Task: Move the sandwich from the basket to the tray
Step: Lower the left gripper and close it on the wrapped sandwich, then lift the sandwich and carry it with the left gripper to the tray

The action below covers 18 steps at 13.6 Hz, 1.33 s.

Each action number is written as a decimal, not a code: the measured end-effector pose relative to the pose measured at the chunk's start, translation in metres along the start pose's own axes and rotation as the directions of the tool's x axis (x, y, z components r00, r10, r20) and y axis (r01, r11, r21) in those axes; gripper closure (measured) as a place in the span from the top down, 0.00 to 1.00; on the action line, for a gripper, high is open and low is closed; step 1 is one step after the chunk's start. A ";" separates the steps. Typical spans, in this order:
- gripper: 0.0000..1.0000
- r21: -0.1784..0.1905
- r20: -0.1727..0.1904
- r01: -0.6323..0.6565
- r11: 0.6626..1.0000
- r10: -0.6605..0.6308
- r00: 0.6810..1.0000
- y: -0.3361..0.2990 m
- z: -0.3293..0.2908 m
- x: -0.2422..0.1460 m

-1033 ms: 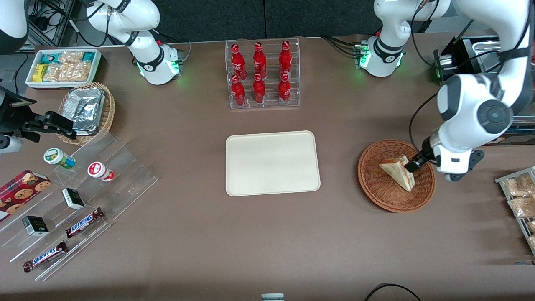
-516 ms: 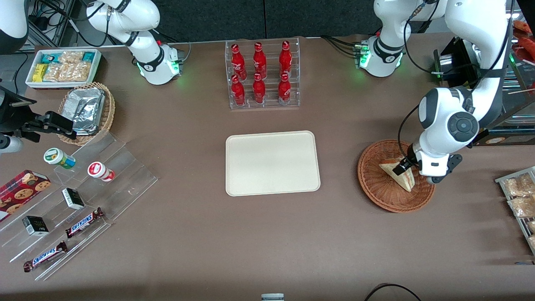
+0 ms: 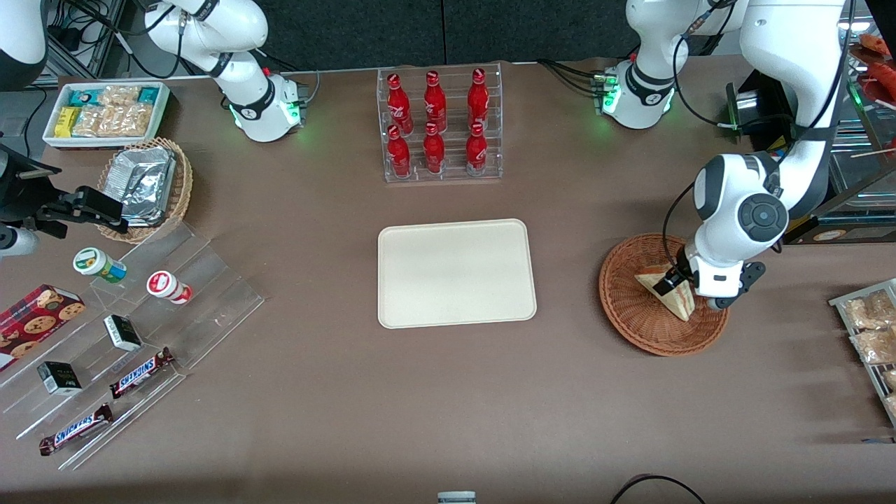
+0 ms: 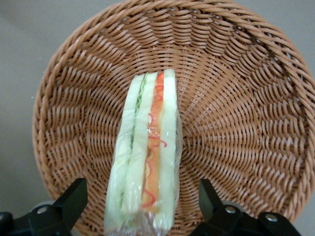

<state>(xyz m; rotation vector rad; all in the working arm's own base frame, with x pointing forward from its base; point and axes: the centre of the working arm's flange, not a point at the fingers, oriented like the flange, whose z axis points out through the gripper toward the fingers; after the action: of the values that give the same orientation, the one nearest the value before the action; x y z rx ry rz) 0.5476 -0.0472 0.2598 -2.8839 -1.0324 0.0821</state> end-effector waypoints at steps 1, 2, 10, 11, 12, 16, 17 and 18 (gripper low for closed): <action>0.96 0.004 0.004 0.004 1.000 -0.005 1.000 0.000 0.006 0.000; 0.96 0.008 0.008 0.019 1.000 -0.019 1.000 -0.001 0.010 0.001; 0.31 0.100 0.080 0.054 0.994 -0.062 0.995 -0.007 -0.001 -0.002; 0.29 0.126 0.099 0.048 0.991 -0.061 0.993 -0.004 -0.015 -0.001; 0.28 0.145 0.110 0.036 0.989 -0.052 0.992 0.005 -0.034 -0.001; 0.16 0.182 0.124 -0.064 0.981 0.042 0.991 0.054 -0.088 -0.037; 0.16 0.187 0.125 -0.097 0.978 0.074 0.989 0.068 -0.094 -0.053; 0.16 0.191 0.123 -0.132 0.973 0.110 0.986 0.082 -0.102 -0.071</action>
<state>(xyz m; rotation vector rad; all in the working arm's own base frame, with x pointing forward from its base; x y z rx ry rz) 0.5525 -0.1614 0.3553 -2.7831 -0.8099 0.3382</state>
